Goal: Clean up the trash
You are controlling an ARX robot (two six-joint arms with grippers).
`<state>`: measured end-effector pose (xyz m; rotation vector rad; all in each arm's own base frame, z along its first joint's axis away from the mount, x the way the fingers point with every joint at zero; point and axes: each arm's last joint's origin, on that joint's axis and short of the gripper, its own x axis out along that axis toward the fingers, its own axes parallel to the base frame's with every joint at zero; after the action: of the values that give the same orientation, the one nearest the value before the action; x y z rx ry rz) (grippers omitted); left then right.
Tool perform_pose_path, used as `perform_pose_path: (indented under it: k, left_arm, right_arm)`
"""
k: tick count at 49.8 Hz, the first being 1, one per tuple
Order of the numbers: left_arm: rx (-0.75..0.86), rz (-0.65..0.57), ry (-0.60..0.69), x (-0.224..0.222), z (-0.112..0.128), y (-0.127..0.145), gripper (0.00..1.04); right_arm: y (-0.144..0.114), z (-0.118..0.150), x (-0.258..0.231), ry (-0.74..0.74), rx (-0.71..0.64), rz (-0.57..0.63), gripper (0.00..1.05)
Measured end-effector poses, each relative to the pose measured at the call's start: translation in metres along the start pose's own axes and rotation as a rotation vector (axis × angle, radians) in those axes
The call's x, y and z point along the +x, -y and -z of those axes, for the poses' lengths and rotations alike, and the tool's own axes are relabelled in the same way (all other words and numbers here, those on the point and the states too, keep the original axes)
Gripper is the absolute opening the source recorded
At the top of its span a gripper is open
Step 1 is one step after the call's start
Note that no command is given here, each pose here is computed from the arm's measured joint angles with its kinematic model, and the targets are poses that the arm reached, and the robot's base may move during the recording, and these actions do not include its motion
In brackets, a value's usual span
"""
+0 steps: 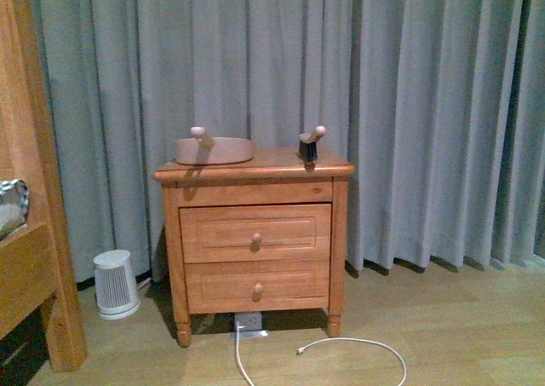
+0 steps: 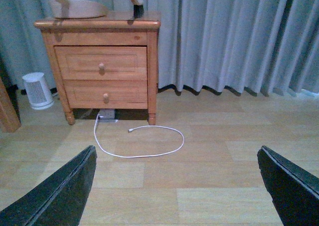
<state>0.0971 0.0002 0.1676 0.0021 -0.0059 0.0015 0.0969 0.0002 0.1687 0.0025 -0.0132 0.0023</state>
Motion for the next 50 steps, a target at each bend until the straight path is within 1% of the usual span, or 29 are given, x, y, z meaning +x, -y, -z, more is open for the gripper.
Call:
perform_pose_path:
  k: [50]
  left_arm:
    - [0.000, 0.000, 0.000, 0.0000, 0.0000, 0.0000, 0.97]
  right_arm:
    - [0.0000, 0.0000, 0.0000, 0.000, 0.000, 0.000, 0.97]
